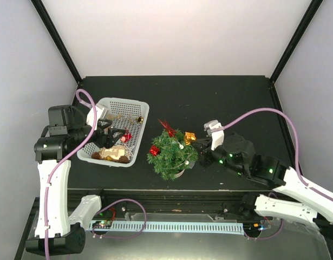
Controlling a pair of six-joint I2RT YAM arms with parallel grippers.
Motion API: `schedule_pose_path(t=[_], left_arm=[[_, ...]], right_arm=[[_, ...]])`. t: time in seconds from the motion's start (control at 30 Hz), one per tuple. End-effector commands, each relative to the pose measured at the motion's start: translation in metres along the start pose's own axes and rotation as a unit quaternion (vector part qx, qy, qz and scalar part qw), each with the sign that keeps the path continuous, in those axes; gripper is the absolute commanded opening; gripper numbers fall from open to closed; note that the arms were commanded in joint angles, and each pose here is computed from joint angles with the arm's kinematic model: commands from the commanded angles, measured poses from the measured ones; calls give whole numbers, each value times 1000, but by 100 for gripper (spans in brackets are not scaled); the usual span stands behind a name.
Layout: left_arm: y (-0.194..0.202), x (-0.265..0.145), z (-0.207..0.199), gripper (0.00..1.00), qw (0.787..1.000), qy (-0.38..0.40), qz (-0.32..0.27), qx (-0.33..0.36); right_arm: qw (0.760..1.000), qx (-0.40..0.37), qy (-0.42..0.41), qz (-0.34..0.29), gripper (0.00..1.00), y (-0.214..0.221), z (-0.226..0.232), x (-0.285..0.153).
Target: Decorate the small christmas tree
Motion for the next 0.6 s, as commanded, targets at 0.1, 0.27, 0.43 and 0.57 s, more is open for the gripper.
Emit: schedule_pose_path(t=[0.1,0.27,0.43,0.57], left_arm=[[-2,-2,1,83,1000,-6,-8,3],[-1,-2,-1,83,1000,-1,-8,3],[1,-2,-2,83,1000,2,-9,4],[2,-2,-3,83,1000,4,-9,6]], right_arm=[[1000,-10,-9,17,1,-7,-1,21],[999,-15,-18,39,1,-2,3,32],[998,-14,-17,61,1,9,2,35],[996,-19,-13,82,1,17,0,35]])
Point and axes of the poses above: each gripper's point midway between its finger pads, its own x axis out along the fingers, its own z axis along the line the jaws close on, y = z × x, the point moved 6 cm from there along -x, back along the fingers, and after that the axes turned 11 degrees about -x, right-handed, at the moved point
